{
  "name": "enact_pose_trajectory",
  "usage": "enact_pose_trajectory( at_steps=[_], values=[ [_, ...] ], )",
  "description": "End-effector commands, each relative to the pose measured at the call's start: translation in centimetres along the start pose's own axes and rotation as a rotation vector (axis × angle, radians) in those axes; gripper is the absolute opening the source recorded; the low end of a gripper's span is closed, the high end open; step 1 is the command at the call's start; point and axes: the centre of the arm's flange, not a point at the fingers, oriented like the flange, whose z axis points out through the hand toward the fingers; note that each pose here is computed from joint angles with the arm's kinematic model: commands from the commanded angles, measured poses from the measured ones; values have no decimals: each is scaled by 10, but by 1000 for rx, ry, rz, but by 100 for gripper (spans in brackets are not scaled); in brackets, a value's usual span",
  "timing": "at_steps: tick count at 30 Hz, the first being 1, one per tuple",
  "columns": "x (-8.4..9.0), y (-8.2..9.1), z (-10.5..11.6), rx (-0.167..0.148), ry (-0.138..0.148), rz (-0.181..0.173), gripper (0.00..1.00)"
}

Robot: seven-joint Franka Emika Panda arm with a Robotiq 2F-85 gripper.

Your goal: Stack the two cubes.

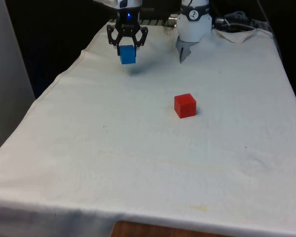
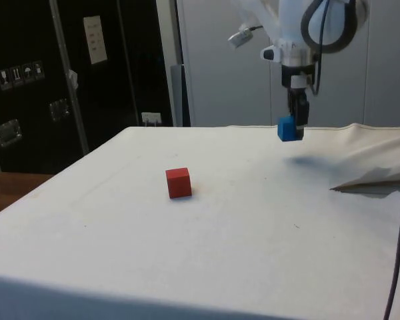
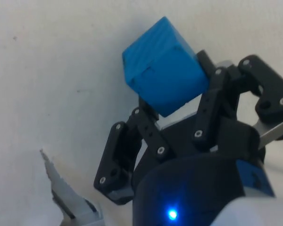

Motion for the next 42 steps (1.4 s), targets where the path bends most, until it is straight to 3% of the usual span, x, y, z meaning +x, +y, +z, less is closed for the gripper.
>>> enact_pose_trajectory(
  at_steps=[1,17,18,33,36,42],
  values=[
    [1,1,-3,1,0,0,6],
    [38,15,-47,1,-31,-17,6],
    [35,17,-44,-6,-24,-18,6],
    [83,15,-73,-14,-56,-36,6],
    [86,16,-76,-22,-51,-38,6],
    [112,14,-86,-12,-65,-44,6]
  ],
)
